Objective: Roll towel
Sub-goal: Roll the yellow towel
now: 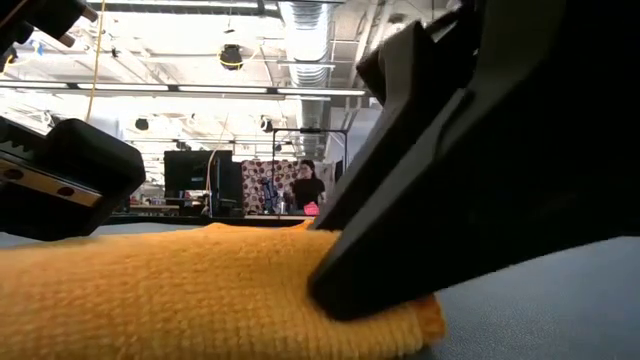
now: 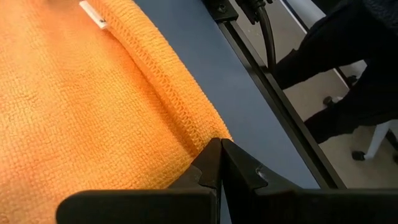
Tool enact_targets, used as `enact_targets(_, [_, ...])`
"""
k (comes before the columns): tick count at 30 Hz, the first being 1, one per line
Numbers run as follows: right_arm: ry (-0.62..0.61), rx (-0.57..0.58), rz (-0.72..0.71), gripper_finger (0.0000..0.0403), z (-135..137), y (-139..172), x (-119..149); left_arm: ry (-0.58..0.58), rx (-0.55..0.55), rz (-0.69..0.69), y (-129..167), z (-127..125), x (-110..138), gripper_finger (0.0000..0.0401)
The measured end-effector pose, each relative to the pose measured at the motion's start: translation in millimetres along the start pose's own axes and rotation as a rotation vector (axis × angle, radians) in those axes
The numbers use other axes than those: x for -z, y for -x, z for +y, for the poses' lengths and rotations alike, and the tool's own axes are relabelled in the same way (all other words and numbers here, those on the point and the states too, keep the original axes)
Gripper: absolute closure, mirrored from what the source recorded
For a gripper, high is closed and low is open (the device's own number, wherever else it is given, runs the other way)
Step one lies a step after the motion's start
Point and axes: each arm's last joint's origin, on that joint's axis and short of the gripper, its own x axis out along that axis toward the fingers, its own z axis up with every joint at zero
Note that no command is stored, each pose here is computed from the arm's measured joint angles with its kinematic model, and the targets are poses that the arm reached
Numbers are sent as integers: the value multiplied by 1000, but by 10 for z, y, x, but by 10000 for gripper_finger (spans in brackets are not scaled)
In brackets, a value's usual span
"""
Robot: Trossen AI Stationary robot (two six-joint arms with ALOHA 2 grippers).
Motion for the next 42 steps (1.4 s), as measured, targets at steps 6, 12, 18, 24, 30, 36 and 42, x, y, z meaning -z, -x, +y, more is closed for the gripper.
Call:
enact_targets(6, [-179, -5, 18, 348, 48, 24, 28, -9, 17, 5, 2, 20, -8, 401])
enact_targets(12, [-283, -51, 41, 384, 80, 34, 41, -44, 13, -7, 11, 75, -39, 401])
enact_targets(18, [-404, -172, 83, 384, -7, -16, 13, -76, 35, -5, 99, 123, -109, 401])
enact_targets(24, [-523, -250, 53, 384, -95, -69, 38, -99, 65, -2, 295, 73, -219, 401])
enact_targets(30, [-716, -378, -1, 384, -147, -109, 130, -182, -10, -128, 653, -68, -450, 401])
enact_targets(36, [-986, -491, -159, 384, -312, -102, 202, -187, -46, -162, 695, -176, -460, 401])
enact_targets(42, [-1088, -538, -114, 382, -338, -104, 246, -167, -78, -174, 681, -207, -446, 401])
